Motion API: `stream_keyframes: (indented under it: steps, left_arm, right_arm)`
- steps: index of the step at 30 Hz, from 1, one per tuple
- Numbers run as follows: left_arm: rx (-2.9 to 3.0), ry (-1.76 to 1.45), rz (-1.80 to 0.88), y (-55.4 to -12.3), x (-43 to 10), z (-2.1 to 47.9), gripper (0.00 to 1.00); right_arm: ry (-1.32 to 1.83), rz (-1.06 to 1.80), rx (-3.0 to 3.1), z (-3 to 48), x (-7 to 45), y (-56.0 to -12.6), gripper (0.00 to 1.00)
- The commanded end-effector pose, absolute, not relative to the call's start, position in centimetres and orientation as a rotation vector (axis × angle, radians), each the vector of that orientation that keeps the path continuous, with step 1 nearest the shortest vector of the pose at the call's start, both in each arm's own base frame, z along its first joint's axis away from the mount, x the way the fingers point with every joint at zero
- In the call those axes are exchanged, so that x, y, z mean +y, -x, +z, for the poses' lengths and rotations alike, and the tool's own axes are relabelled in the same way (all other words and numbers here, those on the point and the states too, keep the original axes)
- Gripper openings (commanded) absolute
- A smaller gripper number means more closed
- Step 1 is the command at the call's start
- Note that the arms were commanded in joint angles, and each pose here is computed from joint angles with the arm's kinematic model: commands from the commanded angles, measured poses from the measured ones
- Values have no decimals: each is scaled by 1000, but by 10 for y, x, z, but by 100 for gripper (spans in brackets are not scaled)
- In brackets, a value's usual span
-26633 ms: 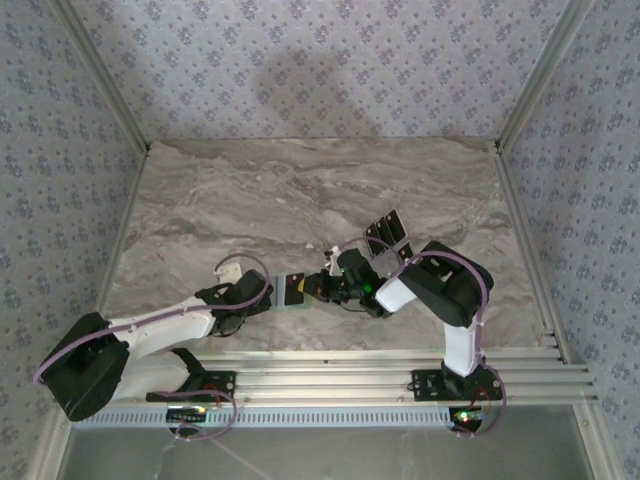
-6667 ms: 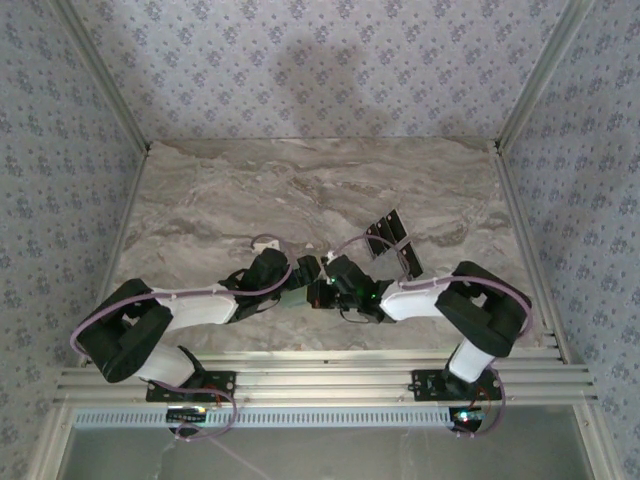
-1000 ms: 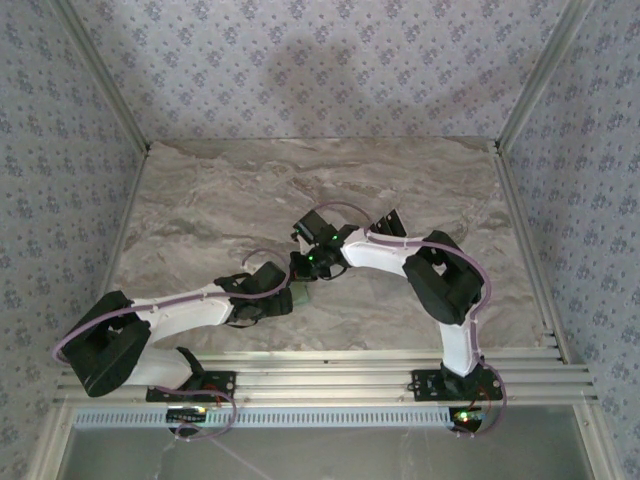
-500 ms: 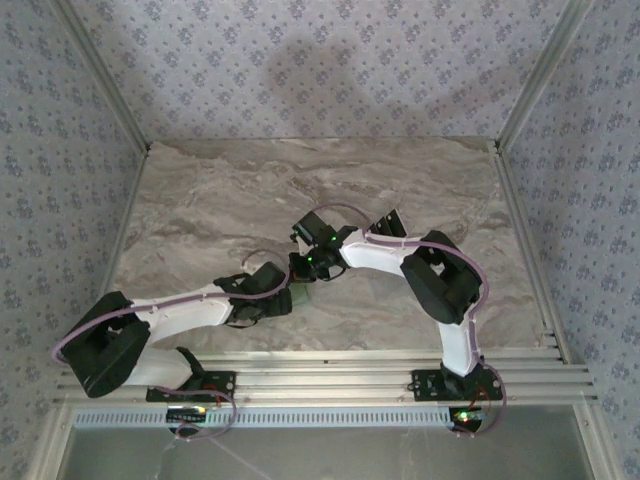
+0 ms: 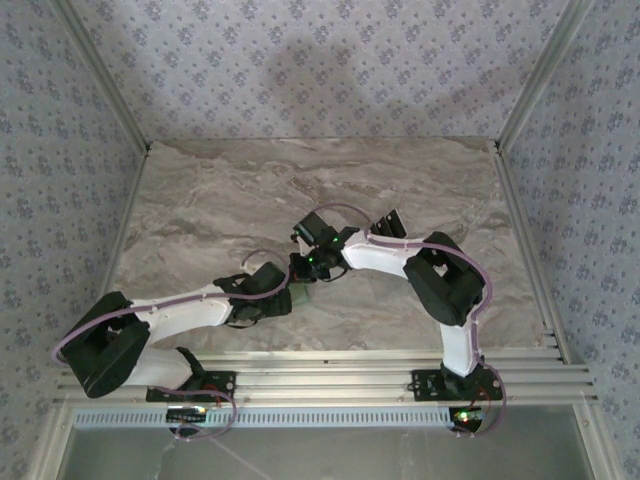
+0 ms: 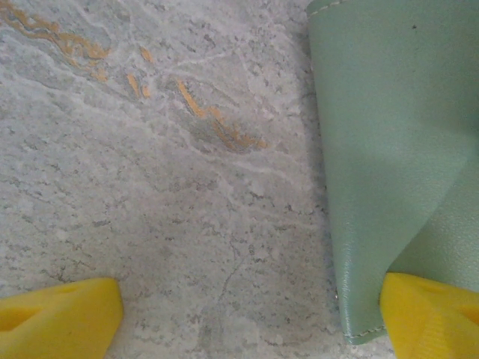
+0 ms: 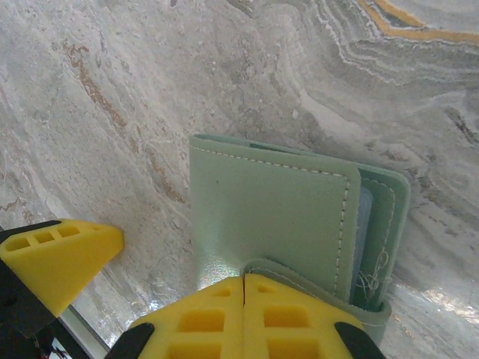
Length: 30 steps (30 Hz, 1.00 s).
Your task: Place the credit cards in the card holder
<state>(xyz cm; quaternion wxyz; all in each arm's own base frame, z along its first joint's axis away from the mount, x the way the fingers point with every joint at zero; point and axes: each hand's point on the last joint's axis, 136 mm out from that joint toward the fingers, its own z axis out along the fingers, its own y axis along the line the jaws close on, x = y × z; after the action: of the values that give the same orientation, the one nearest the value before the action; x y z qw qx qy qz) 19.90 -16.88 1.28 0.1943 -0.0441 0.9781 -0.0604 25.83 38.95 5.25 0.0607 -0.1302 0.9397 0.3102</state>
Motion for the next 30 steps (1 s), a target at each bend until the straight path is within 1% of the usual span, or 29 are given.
stream_keyframes:
  steps: [1, 19, 30]
  left_arm:
    - [2870, 70, -183, -174, -167, -20, 90]
    - [2860, 73, -195, -175, -168, -17, 90]
    - [2724, 136, -231, -190, -160, 19, 93]
  right_arm:
    - [393, 952, 2863, 55, 389, -248, 0]
    - [365, 887, 2969, 17, 377, -236, 0]
    - [326, 805, 3042, -5, 356, -226, 0]
